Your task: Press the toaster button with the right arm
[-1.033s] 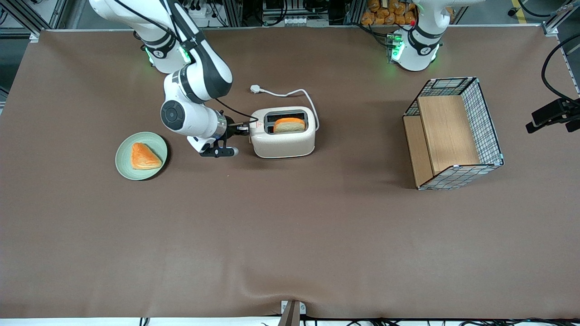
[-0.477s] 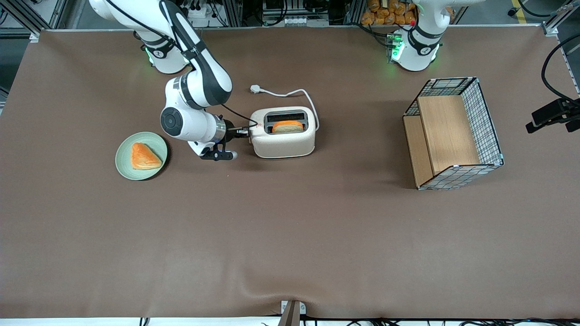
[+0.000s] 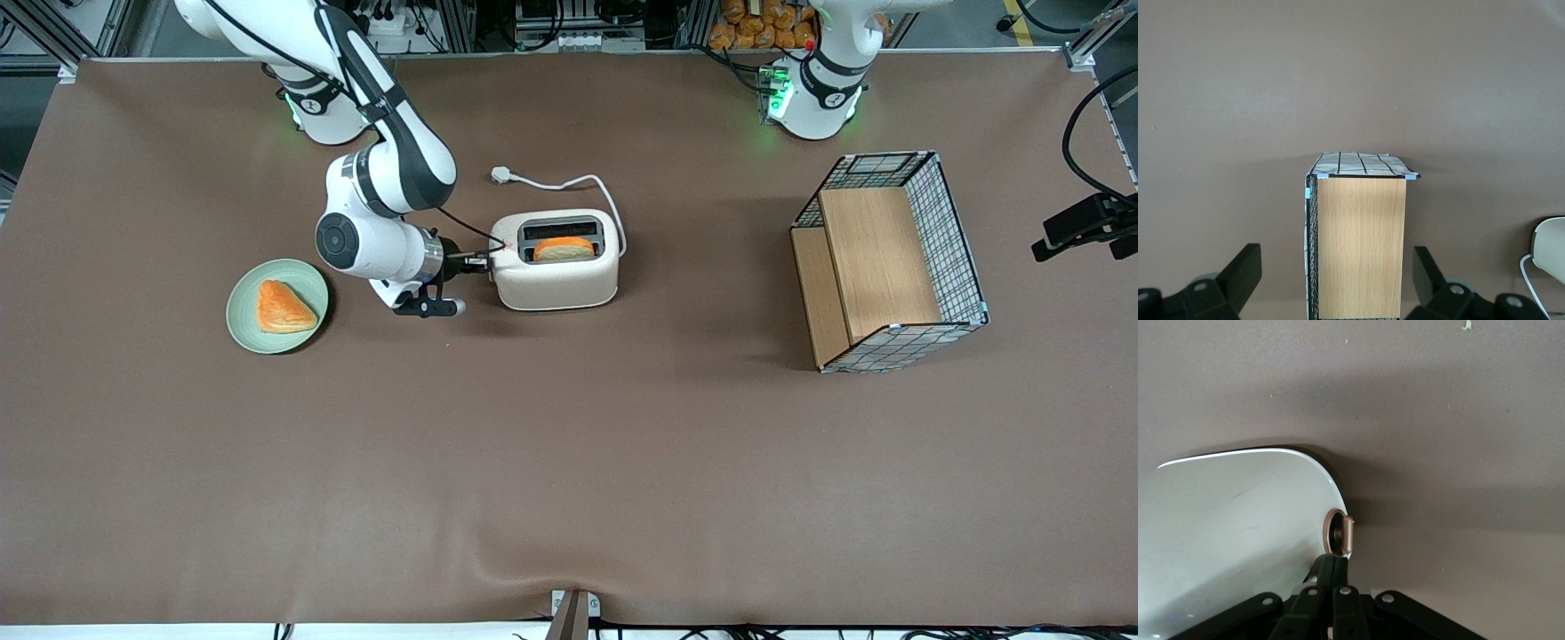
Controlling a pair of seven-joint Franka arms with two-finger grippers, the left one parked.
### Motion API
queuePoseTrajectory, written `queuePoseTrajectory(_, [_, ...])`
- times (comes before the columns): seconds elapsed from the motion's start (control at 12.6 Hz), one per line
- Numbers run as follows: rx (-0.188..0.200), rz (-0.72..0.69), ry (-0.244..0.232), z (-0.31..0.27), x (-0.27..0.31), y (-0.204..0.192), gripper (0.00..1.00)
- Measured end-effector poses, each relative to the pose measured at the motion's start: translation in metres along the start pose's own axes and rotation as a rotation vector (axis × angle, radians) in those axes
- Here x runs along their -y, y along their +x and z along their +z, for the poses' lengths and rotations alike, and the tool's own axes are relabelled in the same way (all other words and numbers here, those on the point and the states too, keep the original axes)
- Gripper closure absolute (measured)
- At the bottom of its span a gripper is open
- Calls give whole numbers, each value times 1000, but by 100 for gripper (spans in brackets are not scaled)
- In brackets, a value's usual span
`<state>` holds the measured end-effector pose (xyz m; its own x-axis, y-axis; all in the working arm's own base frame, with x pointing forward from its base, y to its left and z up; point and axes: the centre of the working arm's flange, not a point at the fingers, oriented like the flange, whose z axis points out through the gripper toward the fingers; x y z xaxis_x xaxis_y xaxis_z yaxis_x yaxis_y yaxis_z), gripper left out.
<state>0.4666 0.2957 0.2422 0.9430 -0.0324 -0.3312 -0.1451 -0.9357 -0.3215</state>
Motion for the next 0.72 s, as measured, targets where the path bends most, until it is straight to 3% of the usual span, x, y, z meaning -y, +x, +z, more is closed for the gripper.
queuePoseTrajectory(0.48, [-3, -1, 3, -2, 1, 0, 99])
queuePoseTrajectory(0.72, [-35, -2, 27, -20, 7, 11, 99])
